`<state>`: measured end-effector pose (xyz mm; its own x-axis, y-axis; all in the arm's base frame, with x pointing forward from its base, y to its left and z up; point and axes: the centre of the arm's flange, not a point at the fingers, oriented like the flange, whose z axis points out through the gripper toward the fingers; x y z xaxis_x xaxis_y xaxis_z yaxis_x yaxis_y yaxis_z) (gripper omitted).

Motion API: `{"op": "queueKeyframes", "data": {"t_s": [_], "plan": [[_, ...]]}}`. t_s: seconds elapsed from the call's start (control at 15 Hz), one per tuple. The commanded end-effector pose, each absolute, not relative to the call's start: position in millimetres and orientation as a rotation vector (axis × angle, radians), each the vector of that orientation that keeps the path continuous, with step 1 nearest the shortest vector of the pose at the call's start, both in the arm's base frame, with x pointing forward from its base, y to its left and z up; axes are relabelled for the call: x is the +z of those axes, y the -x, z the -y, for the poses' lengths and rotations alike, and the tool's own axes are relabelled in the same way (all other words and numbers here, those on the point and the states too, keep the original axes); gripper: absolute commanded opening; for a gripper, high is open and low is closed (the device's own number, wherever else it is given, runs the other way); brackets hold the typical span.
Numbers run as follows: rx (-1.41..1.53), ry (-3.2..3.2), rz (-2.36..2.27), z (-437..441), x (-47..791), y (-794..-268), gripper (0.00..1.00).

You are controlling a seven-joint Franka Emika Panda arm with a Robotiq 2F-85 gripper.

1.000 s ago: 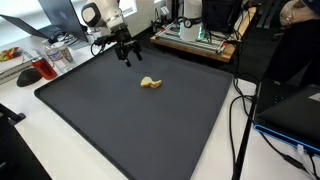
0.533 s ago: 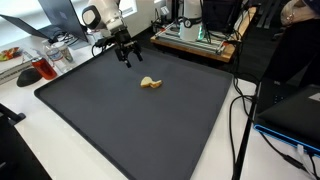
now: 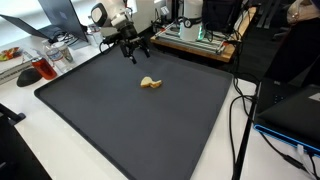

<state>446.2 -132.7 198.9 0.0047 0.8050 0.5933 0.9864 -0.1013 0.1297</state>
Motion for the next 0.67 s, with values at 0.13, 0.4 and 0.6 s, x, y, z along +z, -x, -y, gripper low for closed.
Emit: {"op": "queueKeyframes", "data": {"t_s": [0.13, 0.4, 0.6], "plan": [[-0.815, 2.216, 1.649, 90.9, 234.6, -395.6, 1.0], [-0.702, 2.432, 1.562, 59.3, 248.4, -371.1, 1.0], [-0.626, 2.595, 1.481, 33.8, 260.4, -359.7, 1.0]]}}
